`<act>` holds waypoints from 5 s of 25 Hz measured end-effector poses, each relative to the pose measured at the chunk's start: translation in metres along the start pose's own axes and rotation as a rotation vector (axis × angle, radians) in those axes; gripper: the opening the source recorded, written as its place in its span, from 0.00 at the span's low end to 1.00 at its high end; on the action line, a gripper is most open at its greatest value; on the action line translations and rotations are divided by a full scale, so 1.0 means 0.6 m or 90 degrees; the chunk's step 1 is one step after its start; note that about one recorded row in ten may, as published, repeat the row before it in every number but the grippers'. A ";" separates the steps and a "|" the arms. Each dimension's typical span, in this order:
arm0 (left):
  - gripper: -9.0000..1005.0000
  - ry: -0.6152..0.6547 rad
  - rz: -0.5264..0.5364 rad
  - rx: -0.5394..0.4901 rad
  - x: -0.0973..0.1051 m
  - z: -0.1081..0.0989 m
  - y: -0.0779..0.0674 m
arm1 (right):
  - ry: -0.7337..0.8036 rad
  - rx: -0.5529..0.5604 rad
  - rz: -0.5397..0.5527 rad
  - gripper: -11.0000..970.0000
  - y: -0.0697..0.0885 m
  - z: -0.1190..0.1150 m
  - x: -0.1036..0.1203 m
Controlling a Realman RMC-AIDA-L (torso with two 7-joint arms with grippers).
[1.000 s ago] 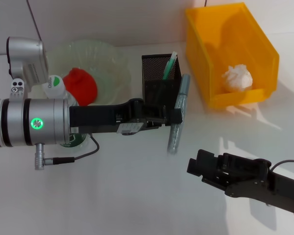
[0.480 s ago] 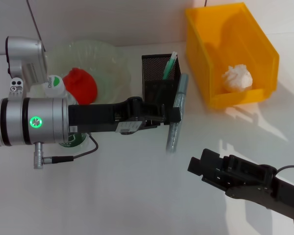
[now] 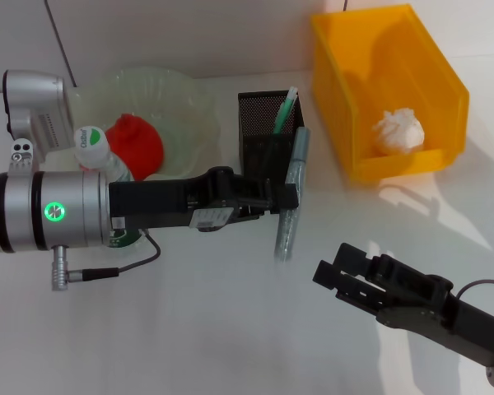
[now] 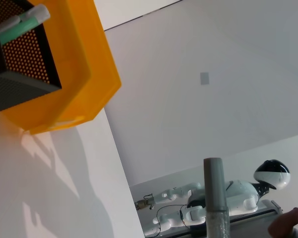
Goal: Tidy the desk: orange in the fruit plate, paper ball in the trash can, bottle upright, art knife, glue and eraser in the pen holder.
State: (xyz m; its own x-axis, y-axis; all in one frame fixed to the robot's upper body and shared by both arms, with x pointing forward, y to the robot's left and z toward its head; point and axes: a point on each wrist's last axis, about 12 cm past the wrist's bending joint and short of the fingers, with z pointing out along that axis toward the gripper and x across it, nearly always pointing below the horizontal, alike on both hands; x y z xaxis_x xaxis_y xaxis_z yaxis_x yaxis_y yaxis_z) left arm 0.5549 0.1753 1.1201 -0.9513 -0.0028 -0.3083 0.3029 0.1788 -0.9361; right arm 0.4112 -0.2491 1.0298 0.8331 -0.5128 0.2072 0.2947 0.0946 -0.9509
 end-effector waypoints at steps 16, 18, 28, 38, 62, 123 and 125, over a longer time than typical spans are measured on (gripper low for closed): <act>0.13 0.006 0.002 0.003 0.005 0.005 0.001 | -0.010 0.006 -0.002 0.72 0.001 0.014 0.006; 0.13 0.007 0.002 0.004 0.005 0.005 0.000 | -0.011 0.008 -0.002 0.72 0.001 0.016 0.006; 0.13 0.010 0.003 0.008 0.006 0.005 -0.001 | -0.024 0.016 0.002 0.72 0.002 0.032 0.006; 0.13 0.014 0.004 0.011 0.008 0.005 -0.002 | -0.033 0.024 -0.001 0.72 0.003 0.045 0.004; 0.13 0.017 0.004 0.016 0.009 0.005 -0.003 | -0.033 0.016 -0.015 0.40 0.008 0.056 0.001; 0.59 -0.071 0.292 0.123 0.026 -0.036 -0.042 | 0.199 0.261 0.338 0.15 -0.040 0.037 0.068; 0.61 -0.071 0.292 0.123 0.026 -0.036 -0.042 | 0.204 0.293 0.431 0.15 -0.042 0.039 0.084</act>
State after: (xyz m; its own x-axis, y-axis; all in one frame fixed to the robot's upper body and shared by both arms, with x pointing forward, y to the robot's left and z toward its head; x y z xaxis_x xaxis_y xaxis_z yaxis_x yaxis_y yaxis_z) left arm 0.5309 0.1919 1.1425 -0.7095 -0.0740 -0.7008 0.7027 0.0007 -0.7115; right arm 0.4566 -0.2573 1.0695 0.7459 -0.4310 -0.5078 0.0026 0.7644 -0.6448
